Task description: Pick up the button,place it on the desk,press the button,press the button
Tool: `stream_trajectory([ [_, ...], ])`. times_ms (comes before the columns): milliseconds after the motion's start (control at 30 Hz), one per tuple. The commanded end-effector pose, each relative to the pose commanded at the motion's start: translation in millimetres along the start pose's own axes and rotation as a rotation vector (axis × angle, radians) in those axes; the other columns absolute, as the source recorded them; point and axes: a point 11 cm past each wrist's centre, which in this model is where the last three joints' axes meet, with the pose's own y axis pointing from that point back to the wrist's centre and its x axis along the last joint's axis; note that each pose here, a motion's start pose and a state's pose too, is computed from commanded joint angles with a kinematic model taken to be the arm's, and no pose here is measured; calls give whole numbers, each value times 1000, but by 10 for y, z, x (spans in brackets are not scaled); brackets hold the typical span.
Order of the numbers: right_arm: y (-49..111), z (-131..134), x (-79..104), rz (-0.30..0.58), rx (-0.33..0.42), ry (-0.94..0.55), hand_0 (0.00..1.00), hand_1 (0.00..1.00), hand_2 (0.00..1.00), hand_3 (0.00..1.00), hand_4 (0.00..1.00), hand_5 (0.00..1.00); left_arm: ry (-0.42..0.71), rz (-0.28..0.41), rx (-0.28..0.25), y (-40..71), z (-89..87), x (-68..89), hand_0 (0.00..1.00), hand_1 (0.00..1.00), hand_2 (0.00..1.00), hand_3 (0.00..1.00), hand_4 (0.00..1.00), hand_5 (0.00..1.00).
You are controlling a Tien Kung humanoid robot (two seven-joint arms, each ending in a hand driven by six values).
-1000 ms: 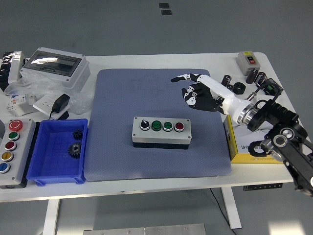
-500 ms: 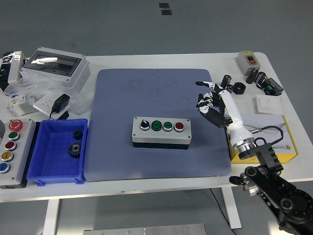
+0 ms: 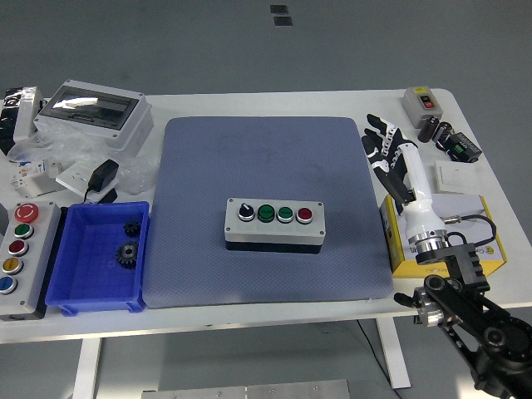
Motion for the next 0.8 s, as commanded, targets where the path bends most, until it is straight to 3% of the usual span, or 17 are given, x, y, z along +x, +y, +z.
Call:
stream_trajectory([
  [800,2,-42,103,33,10,-37,820,776,777,789,887,998,-12,30,-1,1,11,118,611,603,530,597,620,196],
])
